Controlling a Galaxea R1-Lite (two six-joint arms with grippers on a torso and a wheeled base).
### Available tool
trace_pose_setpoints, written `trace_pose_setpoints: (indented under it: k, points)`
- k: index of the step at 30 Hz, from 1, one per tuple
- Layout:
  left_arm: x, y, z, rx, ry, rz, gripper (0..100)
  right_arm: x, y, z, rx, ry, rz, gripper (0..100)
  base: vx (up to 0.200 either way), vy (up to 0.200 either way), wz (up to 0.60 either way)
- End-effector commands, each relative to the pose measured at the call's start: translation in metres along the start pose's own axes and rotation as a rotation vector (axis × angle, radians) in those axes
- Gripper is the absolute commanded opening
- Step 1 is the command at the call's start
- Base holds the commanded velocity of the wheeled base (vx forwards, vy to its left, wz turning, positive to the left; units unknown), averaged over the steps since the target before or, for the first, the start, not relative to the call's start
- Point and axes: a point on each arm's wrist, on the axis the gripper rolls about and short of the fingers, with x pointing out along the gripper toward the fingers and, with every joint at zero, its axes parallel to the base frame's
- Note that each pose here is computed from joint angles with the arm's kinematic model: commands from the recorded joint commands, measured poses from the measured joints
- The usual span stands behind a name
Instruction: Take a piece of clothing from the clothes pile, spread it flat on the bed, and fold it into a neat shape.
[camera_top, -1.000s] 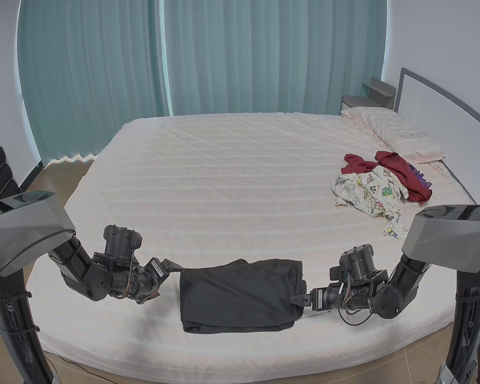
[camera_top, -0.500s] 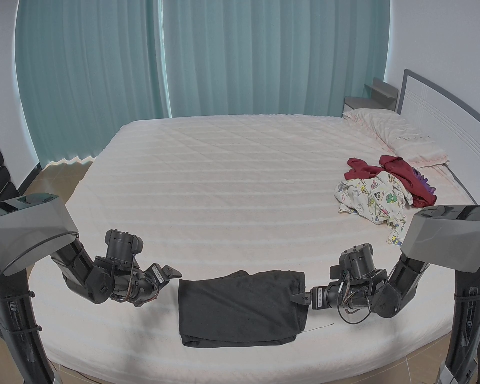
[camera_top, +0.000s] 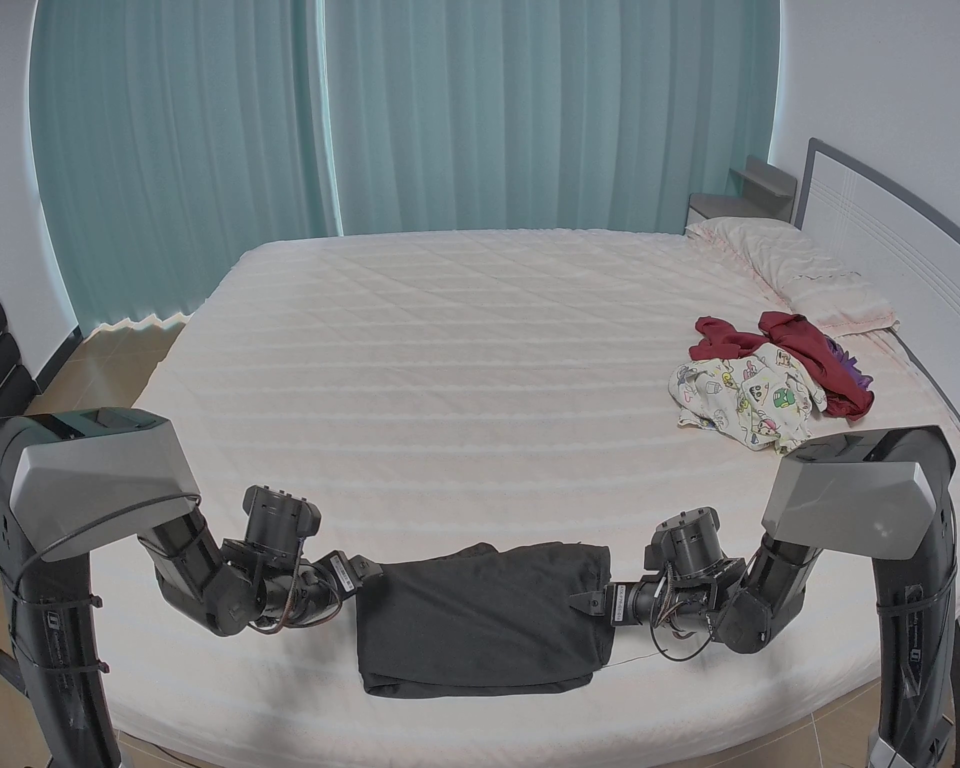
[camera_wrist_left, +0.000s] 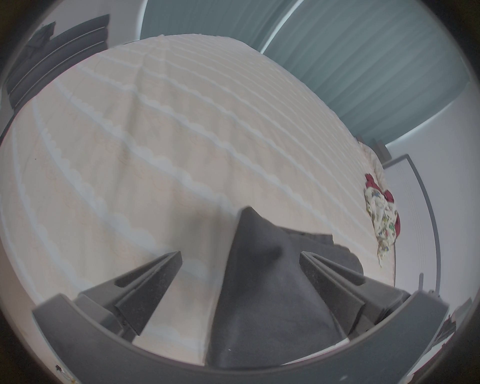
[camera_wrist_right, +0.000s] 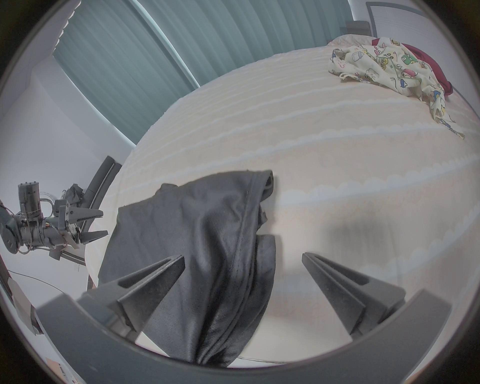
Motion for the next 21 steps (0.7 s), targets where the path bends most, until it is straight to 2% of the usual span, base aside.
trace_pose_setpoints:
  k: [1, 9, 14, 18, 21]
  points:
    - [0.004, -0.004, -0.018, 0.042, 0.039, -0.001, 100, 0.004, 0.000, -0.010, -0.010, 0.031, -0.009, 100, 0.000, 0.000, 0.00]
    - [0.002, -0.013, -0.035, 0.091, 0.076, -0.017, 100, 0.006, 0.006, -0.013, 0.005, 0.032, 0.015, 100, 0.000, 0.000, 0.00]
    - [0.003, -0.012, -0.037, 0.099, 0.076, -0.007, 100, 0.009, 0.009, -0.018, 0.009, 0.031, 0.025, 100, 0.000, 0.000, 0.00]
    - [0.014, -0.009, -0.047, 0.168, 0.033, 0.052, 100, 0.015, 0.014, -0.024, -0.008, 0.010, 0.047, 100, 0.000, 0.000, 0.00]
    - [0.021, -0.010, -0.051, 0.177, -0.020, 0.044, 100, 0.017, 0.021, -0.028, -0.019, 0.012, 0.068, 100, 0.000, 0.000, 0.00]
